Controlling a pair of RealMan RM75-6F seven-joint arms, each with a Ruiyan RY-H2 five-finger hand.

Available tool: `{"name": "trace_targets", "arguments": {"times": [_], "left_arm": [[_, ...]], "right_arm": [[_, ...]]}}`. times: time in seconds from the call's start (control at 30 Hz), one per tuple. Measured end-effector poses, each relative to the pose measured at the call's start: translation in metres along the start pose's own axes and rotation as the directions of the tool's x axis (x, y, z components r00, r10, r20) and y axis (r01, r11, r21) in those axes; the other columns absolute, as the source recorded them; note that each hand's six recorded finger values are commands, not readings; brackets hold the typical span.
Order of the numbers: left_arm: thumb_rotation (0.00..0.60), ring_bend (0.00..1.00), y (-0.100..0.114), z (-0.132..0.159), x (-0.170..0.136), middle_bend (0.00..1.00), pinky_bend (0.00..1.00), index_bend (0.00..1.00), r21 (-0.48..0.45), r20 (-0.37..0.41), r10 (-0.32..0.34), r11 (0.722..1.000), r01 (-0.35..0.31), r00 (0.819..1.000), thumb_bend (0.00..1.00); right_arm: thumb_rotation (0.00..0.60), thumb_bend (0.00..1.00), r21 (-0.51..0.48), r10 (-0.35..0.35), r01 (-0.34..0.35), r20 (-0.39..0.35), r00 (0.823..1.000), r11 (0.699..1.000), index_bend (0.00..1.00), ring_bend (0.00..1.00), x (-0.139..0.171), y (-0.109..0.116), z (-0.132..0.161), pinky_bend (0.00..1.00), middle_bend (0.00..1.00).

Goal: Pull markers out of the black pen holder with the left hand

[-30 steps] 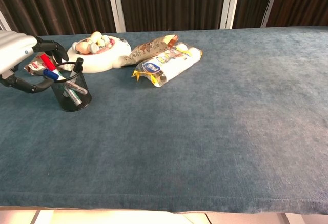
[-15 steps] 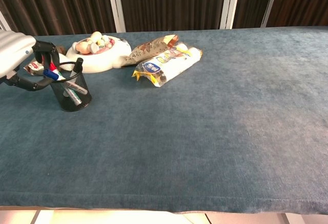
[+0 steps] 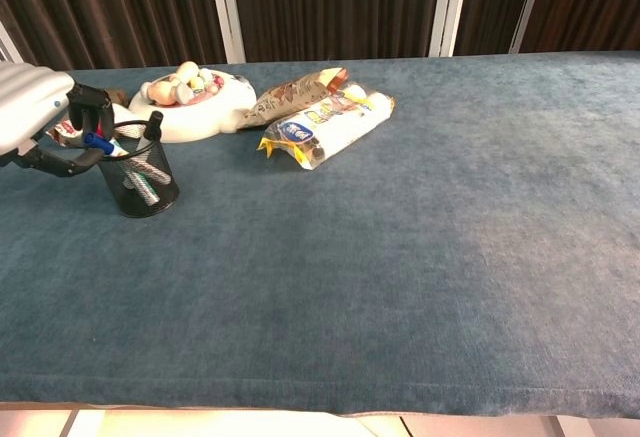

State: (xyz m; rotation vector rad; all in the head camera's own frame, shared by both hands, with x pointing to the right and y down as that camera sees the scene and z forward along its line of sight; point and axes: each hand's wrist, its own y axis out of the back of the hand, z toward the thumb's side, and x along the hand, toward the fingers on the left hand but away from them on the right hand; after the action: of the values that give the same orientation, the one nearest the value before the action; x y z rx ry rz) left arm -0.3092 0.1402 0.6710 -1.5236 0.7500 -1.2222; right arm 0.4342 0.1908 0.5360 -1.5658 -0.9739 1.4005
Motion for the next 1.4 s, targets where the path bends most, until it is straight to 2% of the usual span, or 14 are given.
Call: {"name": "trace_targets", "arguments": {"times": [0.17,0.4,0.6,0.77,0.93,1.0,1.2,1.4], "left_arm": [[0.6,0.49,-0.001,0.0,0.0,0.63,0.31,0.59,0.004,0.009,-0.011,1.0,0.011,1.0,0.54],[0.6,0.51,0.003,0.0,0.0,0.67,0.31,0.63,0.001,0.023,-0.011,1.0,0.011,1.0,0.59],[0.6,0.51,0.028,0.006,-0.006,0.67,0.27,0.63,-0.024,0.062,0.021,1.0,-0.02,0.998,0.58],[0.6,0.51,0.058,0.012,-0.013,0.67,0.26,0.63,-0.06,0.088,0.072,0.996,-0.067,0.993,0.58],[0.6,0.51,0.087,0.027,-0.013,0.68,0.26,0.63,-0.122,0.143,0.136,0.985,-0.119,0.98,0.58],[0.6,0.51,0.091,0.034,-0.007,0.68,0.26,0.63,-0.131,0.164,0.149,0.983,-0.129,0.975,0.59],[0.6,0.51,0.086,0.065,0.028,0.69,0.26,0.64,-0.156,0.209,0.157,0.98,-0.126,0.965,0.59],[0.6,0.51,0.065,0.088,0.065,0.69,0.26,0.64,-0.1,0.213,0.149,0.986,-0.13,0.966,0.61]], "right_arm": [[0.6,0.09,-0.002,0.0,0.0,0.001,1.0,1.0,0.0,0.0,0.0,0.0,0.0,0.0,0.01],[0.6,0.09,-0.003,0.0,0.0,0.002,1.0,1.0,0.0,0.0,0.0,0.0,-0.001,0.0,0.01],[0.6,0.09,-0.005,-0.001,0.001,0.003,1.0,1.0,0.0,0.0,0.0,0.0,0.0,0.0,0.01],[0.6,0.09,-0.007,-0.003,0.003,-0.005,1.0,1.0,0.0,0.0,0.0,0.001,0.002,0.0,0.01],[0.6,0.09,-0.005,0.001,-0.001,-0.008,1.0,1.0,0.0,0.0,-0.002,0.0,0.003,0.0,0.01],[0.6,0.09,-0.005,0.002,-0.002,-0.011,1.0,1.0,0.0,0.0,-0.002,0.0,0.004,0.0,0.01],[0.6,0.09,-0.002,0.008,-0.008,-0.022,1.0,1.0,0.0,0.0,-0.005,-0.001,0.008,0.0,0.01],[0.6,0.09,-0.001,0.01,-0.01,-0.015,1.0,1.0,0.0,0.0,-0.004,-0.001,0.007,0.0,0.01]]}}
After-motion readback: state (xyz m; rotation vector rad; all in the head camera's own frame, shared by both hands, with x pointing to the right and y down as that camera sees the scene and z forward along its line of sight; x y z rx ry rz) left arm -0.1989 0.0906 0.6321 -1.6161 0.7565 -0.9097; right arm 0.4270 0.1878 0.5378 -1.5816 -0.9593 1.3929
